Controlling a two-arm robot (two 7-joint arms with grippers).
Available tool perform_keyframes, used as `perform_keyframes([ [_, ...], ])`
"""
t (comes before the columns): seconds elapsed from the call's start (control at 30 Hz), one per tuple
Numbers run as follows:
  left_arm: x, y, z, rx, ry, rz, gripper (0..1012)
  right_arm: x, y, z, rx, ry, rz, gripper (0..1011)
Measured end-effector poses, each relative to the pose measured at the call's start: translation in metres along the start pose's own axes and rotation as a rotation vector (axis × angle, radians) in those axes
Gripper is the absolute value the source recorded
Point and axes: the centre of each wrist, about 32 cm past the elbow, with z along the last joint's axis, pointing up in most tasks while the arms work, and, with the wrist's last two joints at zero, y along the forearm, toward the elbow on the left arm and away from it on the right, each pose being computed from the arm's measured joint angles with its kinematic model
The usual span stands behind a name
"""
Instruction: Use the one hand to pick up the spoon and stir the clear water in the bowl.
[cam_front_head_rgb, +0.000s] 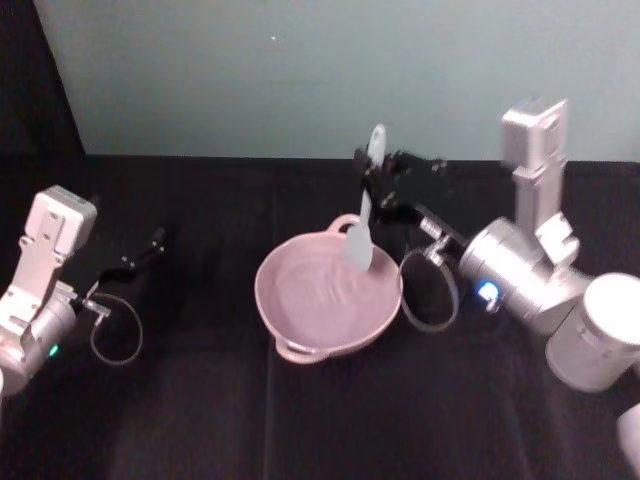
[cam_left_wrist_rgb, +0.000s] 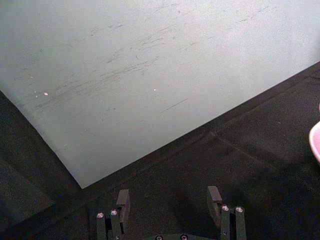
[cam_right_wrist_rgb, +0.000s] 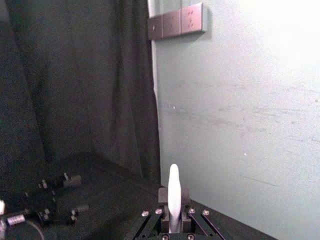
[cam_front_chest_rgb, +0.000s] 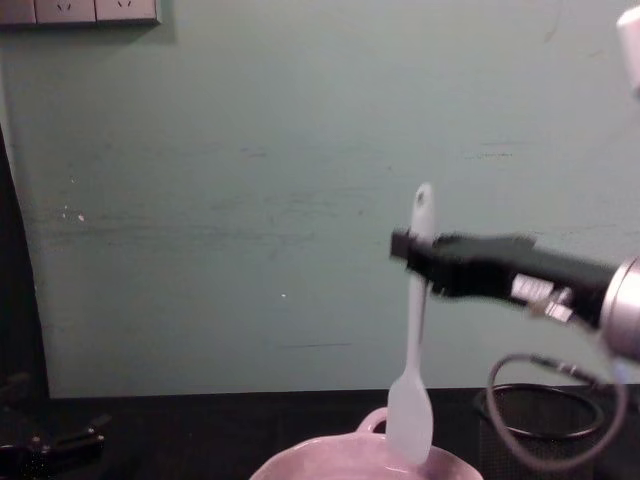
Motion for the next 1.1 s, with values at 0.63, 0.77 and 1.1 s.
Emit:
perform_keyframes([
  [0.63, 0.0, 0.0, 0.0, 0.0, 0.0, 0.0, 1011, 0.065, -0.05, 0.057, 0.016, 0.246, -0.126, 129],
  [0.77, 0.0, 0.0, 0.0, 0.0, 0.0, 0.0, 1011, 0.08, -0.057, 0.051, 0.003, 0.292, -0.162, 129],
  [1.1, 0.0, 0.0, 0.0, 0.0, 0.0, 0.0, 1011, 0.096, -0.052, 0.027, -0.052, 0.392, -0.163, 129],
])
